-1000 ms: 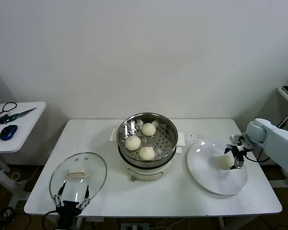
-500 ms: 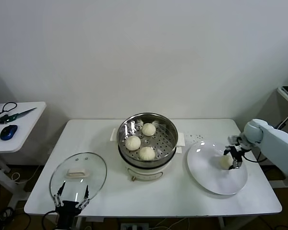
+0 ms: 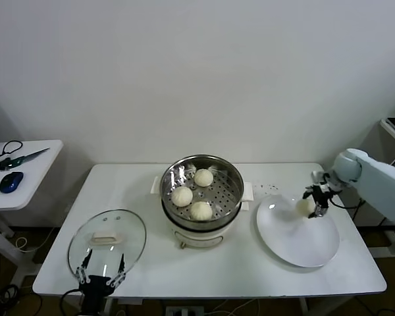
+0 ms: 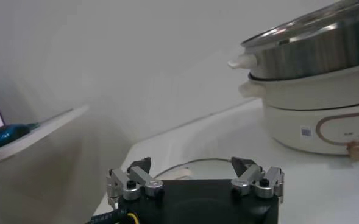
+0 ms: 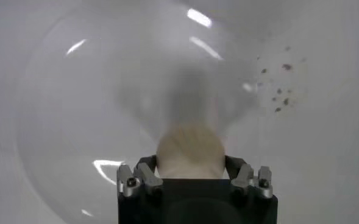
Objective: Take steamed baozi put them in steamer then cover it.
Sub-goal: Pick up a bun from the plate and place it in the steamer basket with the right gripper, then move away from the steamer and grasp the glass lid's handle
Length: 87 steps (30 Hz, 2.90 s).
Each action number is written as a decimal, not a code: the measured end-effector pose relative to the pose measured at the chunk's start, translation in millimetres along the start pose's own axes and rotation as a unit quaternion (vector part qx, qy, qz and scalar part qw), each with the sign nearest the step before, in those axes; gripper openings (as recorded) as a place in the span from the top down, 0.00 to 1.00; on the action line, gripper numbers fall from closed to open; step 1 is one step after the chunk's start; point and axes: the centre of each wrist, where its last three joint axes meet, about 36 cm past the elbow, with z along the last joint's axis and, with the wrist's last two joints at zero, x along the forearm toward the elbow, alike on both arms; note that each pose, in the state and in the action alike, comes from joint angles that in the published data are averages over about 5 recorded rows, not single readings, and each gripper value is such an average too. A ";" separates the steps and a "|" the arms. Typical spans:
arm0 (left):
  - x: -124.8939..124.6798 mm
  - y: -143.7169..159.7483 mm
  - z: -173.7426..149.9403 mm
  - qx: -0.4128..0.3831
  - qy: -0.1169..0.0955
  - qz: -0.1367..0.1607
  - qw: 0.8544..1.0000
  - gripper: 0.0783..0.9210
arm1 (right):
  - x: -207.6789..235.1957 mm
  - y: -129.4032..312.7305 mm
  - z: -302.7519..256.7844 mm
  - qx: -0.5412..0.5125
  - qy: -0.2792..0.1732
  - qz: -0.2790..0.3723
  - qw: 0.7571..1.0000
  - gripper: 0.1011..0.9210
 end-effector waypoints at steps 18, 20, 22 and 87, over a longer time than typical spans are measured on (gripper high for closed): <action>10.2 -9.2 -14.9 0.021 -0.009 0.020 1.000 0.12 | 120.3 -62.6 -178.0 0.021 -0.083 0.023 0.996 0.23; 11.5 -9.2 -16.0 0.022 -0.008 0.019 1.000 0.12 | 119.9 -61.6 -198.0 0.025 -0.087 0.018 0.996 0.23; 12.4 -8.5 -17.3 0.023 -0.008 0.019 1.000 0.12 | 117.6 -60.2 -217.3 0.029 -0.089 0.013 0.995 0.23; -8.9 8.6 -24.6 0.002 -0.019 -0.002 1.000 0.12 | 78.4 -25.1 -223.1 0.034 -0.197 0.065 0.978 0.12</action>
